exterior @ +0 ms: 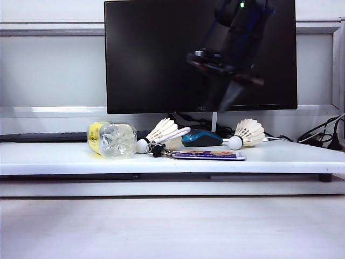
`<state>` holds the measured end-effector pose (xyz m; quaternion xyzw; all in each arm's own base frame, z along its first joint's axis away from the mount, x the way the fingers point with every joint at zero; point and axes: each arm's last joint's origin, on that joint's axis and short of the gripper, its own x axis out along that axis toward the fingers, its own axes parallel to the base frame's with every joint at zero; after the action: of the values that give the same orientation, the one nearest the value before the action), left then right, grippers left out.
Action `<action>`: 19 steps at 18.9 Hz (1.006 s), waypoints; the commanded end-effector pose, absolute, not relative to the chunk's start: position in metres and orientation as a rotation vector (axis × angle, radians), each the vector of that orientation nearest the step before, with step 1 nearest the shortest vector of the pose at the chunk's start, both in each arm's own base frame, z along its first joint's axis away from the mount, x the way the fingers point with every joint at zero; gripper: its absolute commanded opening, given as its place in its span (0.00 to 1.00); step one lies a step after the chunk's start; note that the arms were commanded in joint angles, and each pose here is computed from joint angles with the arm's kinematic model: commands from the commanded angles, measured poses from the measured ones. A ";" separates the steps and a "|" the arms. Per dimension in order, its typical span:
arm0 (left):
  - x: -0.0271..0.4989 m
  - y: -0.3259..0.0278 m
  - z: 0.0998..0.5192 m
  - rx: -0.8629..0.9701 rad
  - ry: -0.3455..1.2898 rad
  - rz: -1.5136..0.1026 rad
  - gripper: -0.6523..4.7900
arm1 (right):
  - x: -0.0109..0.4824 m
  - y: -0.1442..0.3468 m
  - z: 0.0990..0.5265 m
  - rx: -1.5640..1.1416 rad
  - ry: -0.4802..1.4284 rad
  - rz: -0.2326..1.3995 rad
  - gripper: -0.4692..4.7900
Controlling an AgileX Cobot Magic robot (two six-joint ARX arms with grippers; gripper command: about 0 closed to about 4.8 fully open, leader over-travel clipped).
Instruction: Stack the badminton balls on the table vertically.
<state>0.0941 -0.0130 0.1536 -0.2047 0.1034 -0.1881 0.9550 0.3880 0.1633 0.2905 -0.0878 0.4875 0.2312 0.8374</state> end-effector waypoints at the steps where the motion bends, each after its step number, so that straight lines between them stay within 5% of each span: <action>1: 0.094 -0.014 0.152 -0.422 0.231 -0.395 0.11 | 0.371 0.152 0.288 -0.837 1.120 0.573 0.51; 11: 0.094 -0.014 0.152 -0.417 0.230 -0.395 0.11 | 0.367 0.163 0.287 -0.818 1.094 0.673 0.53; 19: 0.094 -0.014 0.152 -0.414 0.229 -0.395 0.11 | 0.359 0.178 0.285 -1.260 0.941 0.997 0.53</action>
<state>0.0941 -0.0130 0.1536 -0.2042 0.1031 -0.1884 0.9551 0.3571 0.1788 0.2822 -0.5142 0.4332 0.4100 0.6163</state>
